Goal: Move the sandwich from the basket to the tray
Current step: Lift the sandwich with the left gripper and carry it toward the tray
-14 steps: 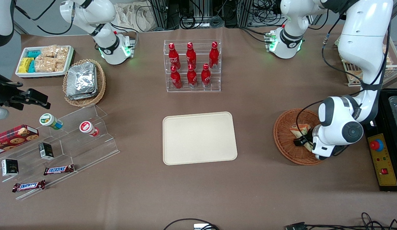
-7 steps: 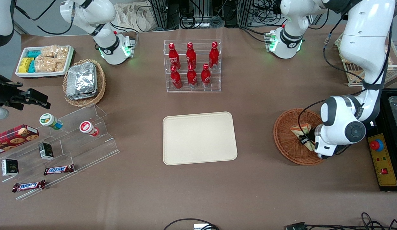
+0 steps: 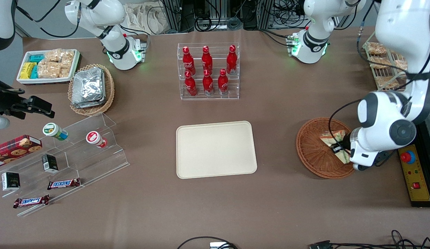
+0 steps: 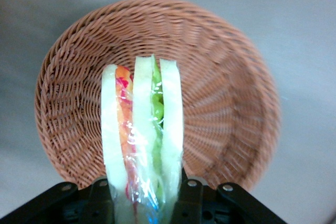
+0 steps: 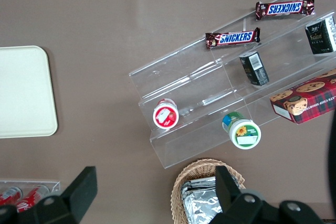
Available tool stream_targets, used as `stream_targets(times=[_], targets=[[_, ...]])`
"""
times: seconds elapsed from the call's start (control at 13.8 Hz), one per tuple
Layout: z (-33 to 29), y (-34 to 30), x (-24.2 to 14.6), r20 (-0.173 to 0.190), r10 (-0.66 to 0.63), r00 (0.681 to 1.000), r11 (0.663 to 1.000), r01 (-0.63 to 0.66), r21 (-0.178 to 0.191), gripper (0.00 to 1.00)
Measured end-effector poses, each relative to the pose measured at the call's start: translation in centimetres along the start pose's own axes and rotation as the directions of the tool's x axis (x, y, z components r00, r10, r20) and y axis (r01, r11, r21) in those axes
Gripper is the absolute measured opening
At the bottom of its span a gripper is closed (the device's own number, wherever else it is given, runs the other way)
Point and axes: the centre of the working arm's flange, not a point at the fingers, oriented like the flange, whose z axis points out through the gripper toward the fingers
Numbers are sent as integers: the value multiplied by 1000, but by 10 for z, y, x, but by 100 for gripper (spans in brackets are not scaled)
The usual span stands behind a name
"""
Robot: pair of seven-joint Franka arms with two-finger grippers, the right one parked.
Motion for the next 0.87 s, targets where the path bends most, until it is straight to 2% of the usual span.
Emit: stream_targets(times=[0.14,0.51,0.65,0.87], targets=[[-35,22,-19,-15,96,995,995,-96,-5,34],[-70,110,-64,-34,316,948,948,-317,-31,34],[-62,159,-87,-27,324,946,945,-325,-39,27],[-31,227,-118,13,313,950,949,-312,-44,26]])
